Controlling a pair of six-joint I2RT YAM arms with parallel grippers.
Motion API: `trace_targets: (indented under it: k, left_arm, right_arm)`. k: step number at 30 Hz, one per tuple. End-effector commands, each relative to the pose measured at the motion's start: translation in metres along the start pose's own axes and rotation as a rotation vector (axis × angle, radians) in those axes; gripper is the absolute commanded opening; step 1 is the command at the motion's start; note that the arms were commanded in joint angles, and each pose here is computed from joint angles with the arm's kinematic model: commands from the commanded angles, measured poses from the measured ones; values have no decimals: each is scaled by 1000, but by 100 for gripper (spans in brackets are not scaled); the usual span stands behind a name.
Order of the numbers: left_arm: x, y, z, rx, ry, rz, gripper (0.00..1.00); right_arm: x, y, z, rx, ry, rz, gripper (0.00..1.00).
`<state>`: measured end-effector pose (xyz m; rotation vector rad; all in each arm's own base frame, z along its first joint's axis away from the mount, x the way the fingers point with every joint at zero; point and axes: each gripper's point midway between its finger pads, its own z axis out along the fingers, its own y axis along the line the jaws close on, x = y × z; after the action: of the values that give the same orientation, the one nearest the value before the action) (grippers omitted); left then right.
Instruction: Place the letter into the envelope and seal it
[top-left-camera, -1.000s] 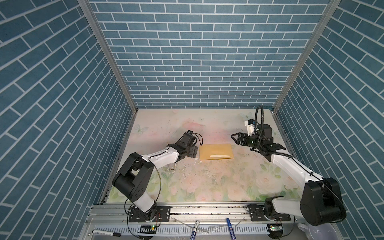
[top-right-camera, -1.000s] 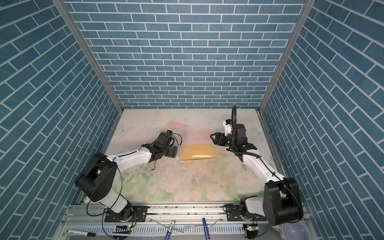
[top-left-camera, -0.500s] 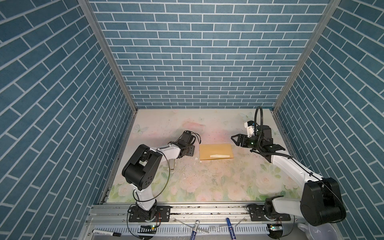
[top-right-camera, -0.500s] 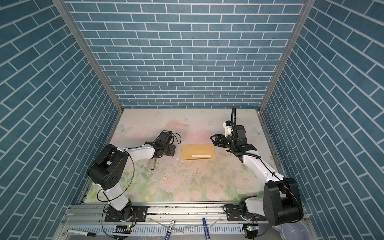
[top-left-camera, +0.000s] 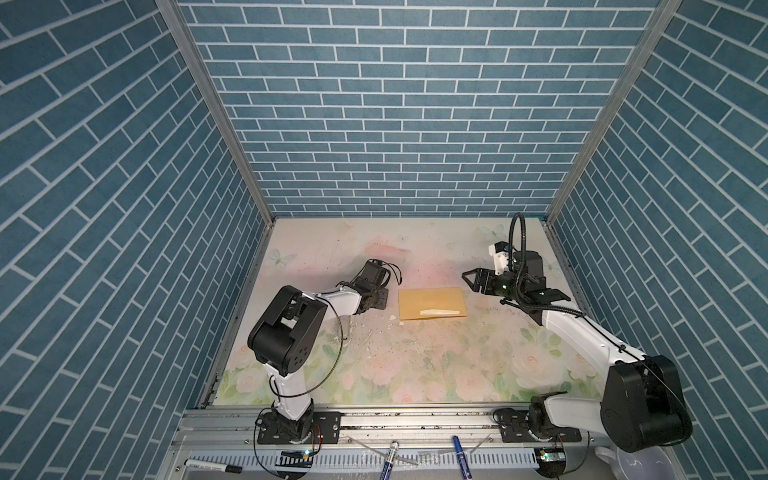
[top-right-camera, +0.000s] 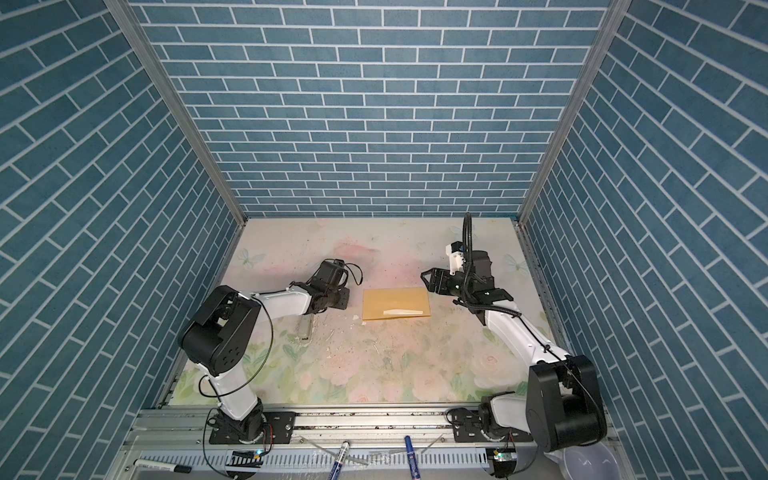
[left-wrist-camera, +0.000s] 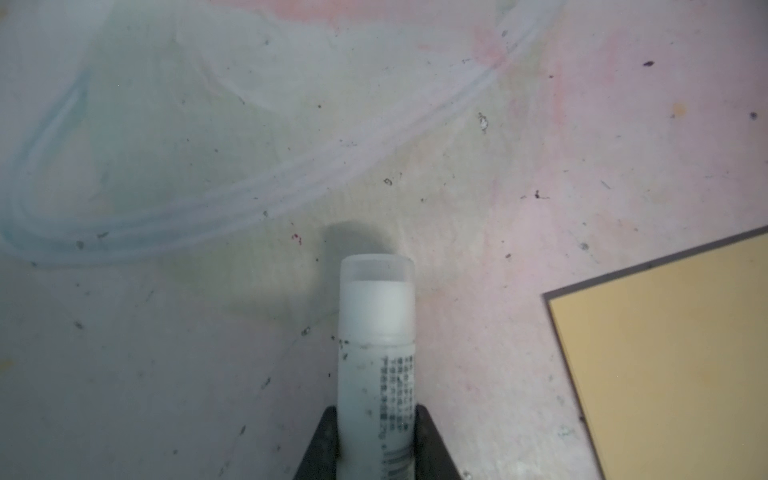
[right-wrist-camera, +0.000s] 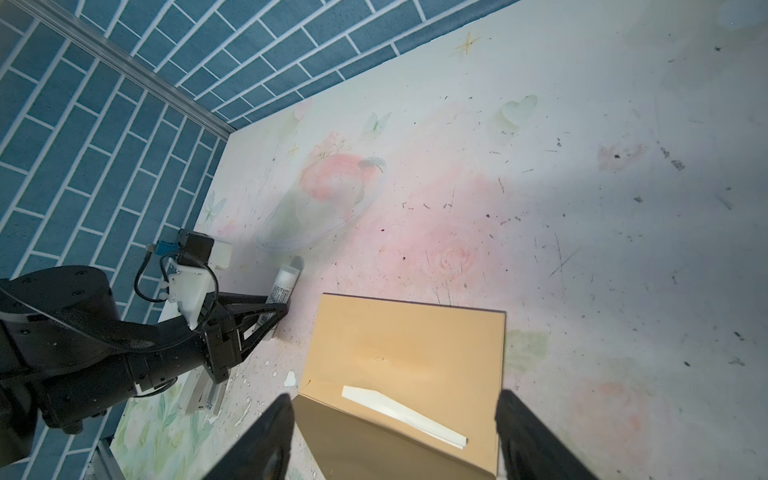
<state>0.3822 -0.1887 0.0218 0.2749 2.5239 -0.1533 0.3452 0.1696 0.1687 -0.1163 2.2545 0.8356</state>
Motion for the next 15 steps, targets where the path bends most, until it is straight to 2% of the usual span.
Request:
trace_targets:
  k: [1, 5, 13, 15]
  left_arm:
    - [-3, 0, -5, 20, -30, 16, 17]
    - [-21, -14, -28, 106, -118, 74, 11]
    - [-61, -40, -108, 286, -466, 185, 6]
    - [-53, -43, -119, 316, -511, 213, 1]
  right_arm:
    - [8, 1, 0, -9, 18, -32, 76]
    - [3, 8, -3, -33, 12, -32, 76]
    - [-13, 54, -17, -162, -10, -63, 76]
    - [-17, 73, -21, -196, -11, -92, 76]
